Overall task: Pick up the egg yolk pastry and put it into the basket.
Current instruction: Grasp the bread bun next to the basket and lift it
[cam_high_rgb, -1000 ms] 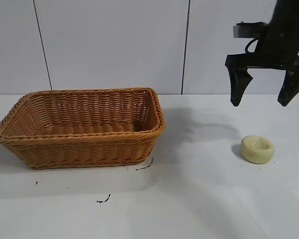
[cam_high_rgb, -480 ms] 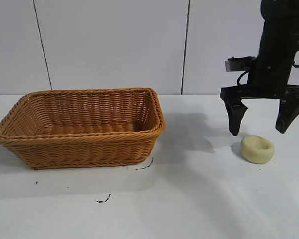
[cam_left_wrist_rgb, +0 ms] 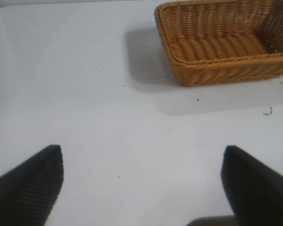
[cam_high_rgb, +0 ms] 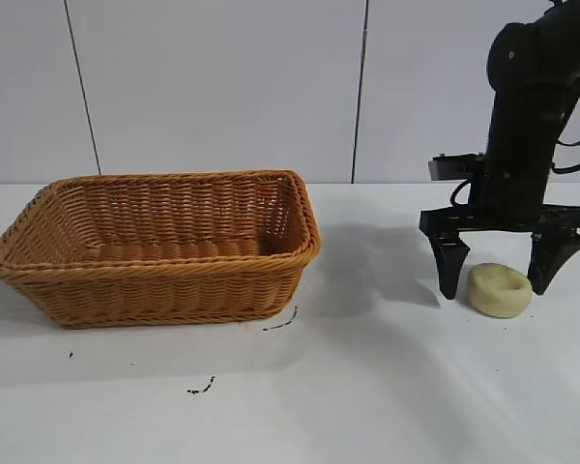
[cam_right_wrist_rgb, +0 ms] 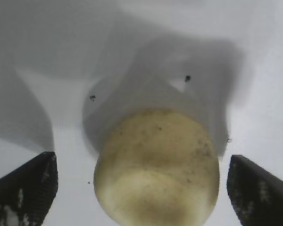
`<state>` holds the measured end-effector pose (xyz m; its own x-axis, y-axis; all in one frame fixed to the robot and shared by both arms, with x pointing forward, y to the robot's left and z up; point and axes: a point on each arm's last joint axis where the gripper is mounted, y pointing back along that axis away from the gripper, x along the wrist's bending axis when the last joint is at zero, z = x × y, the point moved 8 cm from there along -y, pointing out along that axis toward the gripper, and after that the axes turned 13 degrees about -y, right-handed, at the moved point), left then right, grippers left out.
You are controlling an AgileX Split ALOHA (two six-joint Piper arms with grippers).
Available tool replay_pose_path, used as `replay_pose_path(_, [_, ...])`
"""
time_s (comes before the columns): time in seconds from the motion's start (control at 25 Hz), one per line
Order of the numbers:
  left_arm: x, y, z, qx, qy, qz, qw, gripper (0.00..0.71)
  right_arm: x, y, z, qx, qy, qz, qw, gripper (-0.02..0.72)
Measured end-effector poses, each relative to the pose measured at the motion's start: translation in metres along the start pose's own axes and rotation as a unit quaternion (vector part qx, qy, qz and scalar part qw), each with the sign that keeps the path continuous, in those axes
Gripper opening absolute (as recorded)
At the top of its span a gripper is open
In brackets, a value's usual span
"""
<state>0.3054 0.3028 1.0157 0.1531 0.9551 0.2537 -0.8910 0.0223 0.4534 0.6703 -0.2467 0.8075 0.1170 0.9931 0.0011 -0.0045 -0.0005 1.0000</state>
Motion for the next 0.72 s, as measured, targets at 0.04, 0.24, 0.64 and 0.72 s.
replay_pose_path(0.04, [0.0000,0.0000,0.0000,0.000,0.000,0.000,1.000,0.693,0.0000,0.0000,0.0002,-0.001,0.000,0.000,1.000,0.696])
replay_pose_path(0.24, [0.0000,0.0000,0.0000,0.000,0.000,0.000,1.000,0.693,-0.0002,0.0000,-0.0009,0.003,-0.002,-0.001,1.000,0.678])
replay_pose_path(0.64, [0.0000,0.0000,0.0000,0.000,0.000,0.000,1.000,0.693,-0.0005,0.0000,-0.0021,0.006,-0.002,-0.001,1.000,0.184])
replay_pose_path(0.72, [0.0000,0.0000,0.0000,0.000,0.000,0.000,1.000,0.693,-0.0005,0.0001,-0.0020,0.006,-0.002,-0.001,1.000,0.145])
